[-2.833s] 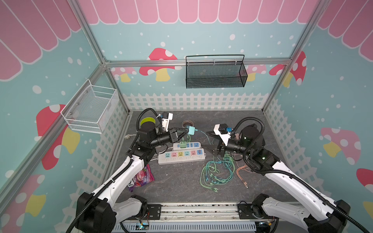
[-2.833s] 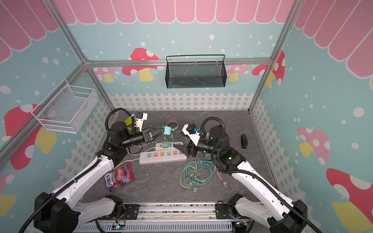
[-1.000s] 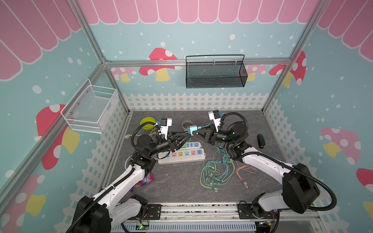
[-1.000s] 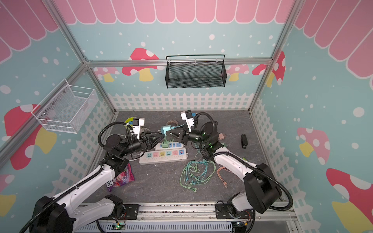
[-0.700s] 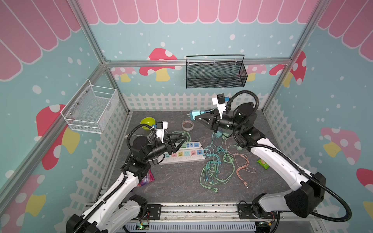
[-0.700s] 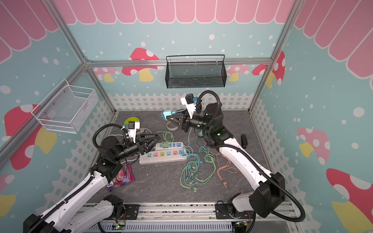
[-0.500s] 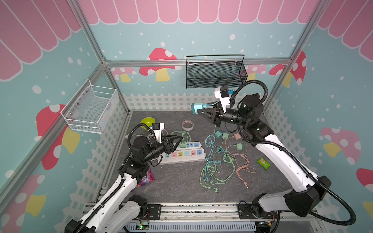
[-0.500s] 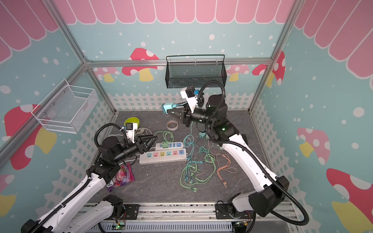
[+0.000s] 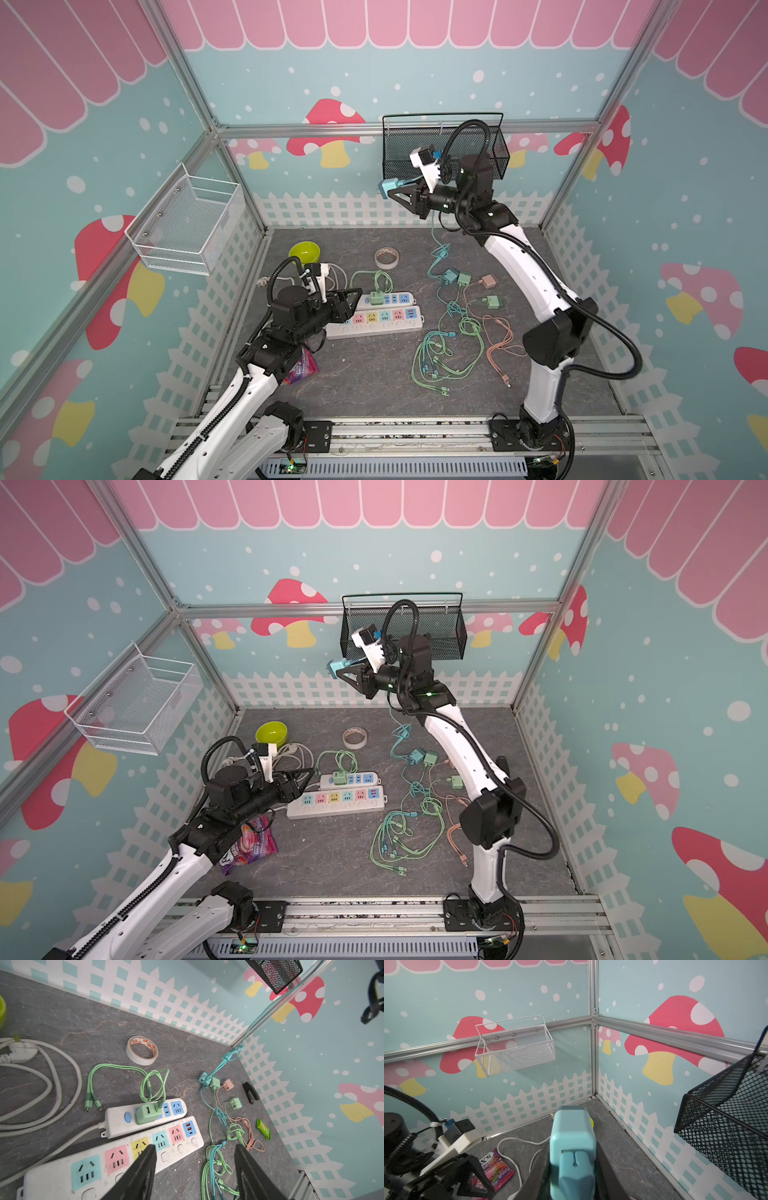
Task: Insert plugs into power strip
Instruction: Insert the plug into the socket.
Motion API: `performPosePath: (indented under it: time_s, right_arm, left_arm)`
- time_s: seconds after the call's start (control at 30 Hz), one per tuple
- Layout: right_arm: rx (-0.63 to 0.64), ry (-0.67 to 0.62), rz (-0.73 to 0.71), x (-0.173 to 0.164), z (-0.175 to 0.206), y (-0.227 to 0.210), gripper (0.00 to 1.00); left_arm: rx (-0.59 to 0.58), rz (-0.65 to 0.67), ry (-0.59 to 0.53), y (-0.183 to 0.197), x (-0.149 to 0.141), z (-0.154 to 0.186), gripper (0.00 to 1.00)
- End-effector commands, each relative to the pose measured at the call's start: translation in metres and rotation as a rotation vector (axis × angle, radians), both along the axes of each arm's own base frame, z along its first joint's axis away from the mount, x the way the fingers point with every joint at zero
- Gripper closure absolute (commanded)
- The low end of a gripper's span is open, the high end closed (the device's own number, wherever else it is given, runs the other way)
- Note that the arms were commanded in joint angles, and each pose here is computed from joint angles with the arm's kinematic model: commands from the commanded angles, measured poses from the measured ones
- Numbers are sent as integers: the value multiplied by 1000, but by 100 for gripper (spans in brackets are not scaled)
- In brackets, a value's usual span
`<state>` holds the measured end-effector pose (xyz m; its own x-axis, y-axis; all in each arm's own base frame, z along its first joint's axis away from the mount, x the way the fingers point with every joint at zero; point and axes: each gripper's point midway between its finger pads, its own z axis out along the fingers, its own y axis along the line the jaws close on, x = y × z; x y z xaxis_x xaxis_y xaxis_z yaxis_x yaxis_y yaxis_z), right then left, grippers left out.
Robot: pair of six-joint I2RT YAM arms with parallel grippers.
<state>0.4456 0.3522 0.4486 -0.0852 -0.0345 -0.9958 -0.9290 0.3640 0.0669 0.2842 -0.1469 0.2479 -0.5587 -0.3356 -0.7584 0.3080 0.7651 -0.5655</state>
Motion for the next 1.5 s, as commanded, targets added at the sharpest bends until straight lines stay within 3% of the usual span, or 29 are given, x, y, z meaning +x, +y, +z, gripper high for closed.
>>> performPosePath:
  time_s: [0.0, 0.13, 0.33, 0.67, 0.9, 1.47]
  right_arm:
    - [-16, 16, 19, 15, -8, 12, 97]
    - [-31, 71, -11, 36, -31, 18, 97]
    - [-143, 274, -119, 56, -117, 13, 97]
    - [-317, 499, -278, 43, -210, -8, 100]
    - [-398, 590, -296, 20, -236, -9, 100]
    - [-589, 814, -492, -20, -286, -34, 100]
  left_arm:
    - [35, 64, 36, 14, 0, -10, 40]
    - [52, 108, 71, 22, 1, -22, 40]
    - [102, 159, 119, 32, 6, -38, 40]
    - [188, 184, 218, 38, 25, -69, 40]
    - [212, 184, 281, 39, 47, -88, 41]
    - [216, 149, 396, 30, 91, -126, 46]
